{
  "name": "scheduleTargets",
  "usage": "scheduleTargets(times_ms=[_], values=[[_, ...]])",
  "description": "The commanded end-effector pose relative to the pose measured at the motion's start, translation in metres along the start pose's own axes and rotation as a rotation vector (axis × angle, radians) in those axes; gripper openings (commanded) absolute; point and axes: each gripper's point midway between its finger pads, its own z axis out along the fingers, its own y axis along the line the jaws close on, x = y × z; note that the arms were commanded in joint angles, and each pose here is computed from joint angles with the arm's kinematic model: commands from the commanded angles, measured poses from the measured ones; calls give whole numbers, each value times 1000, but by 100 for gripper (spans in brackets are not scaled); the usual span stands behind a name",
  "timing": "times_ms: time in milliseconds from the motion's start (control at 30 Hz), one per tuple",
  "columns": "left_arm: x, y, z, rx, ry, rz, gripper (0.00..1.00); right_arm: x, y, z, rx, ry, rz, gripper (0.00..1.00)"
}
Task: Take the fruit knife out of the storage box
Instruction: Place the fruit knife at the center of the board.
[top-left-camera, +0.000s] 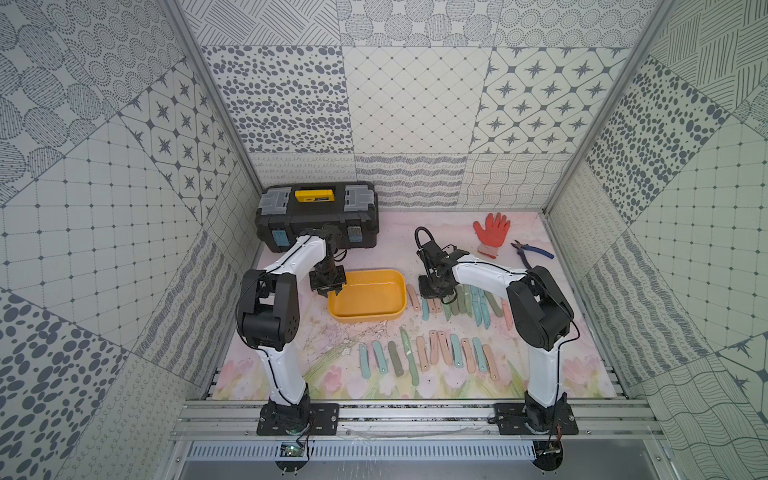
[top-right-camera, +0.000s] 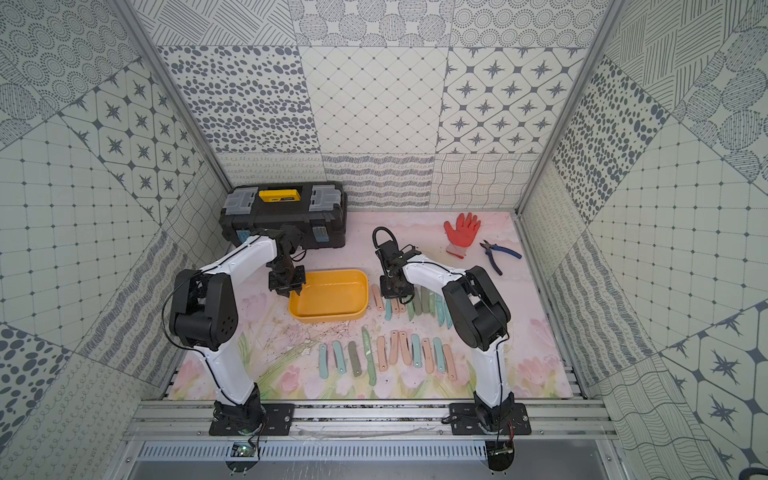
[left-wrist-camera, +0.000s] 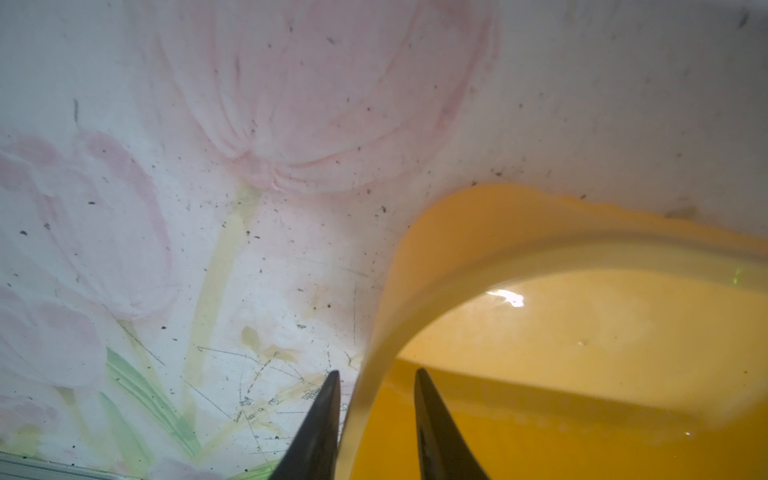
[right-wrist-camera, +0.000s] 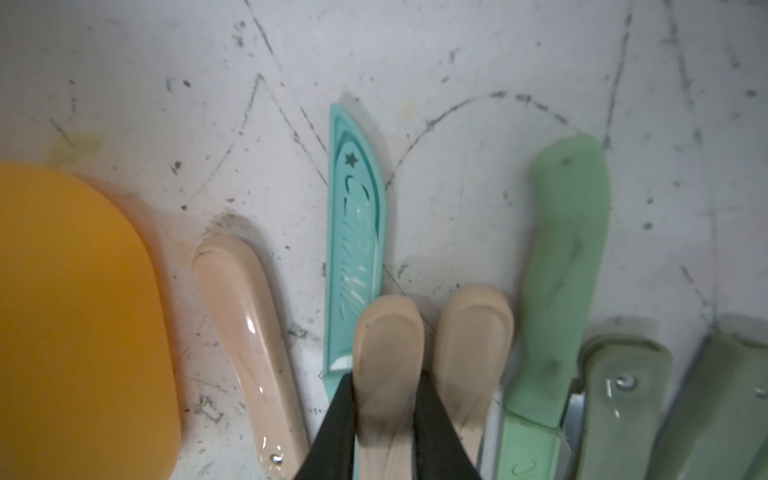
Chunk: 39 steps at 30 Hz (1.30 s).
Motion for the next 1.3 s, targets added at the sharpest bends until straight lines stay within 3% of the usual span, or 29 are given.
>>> scheduleTargets(times_ms=[0, 1267], values=[[5, 1, -1, -6, 13, 0, 30, -1, -5, 3, 40, -1, 19, 20], [5, 2, -2, -4, 10, 0, 30, 5, 2, 12, 50, 21, -11, 24]])
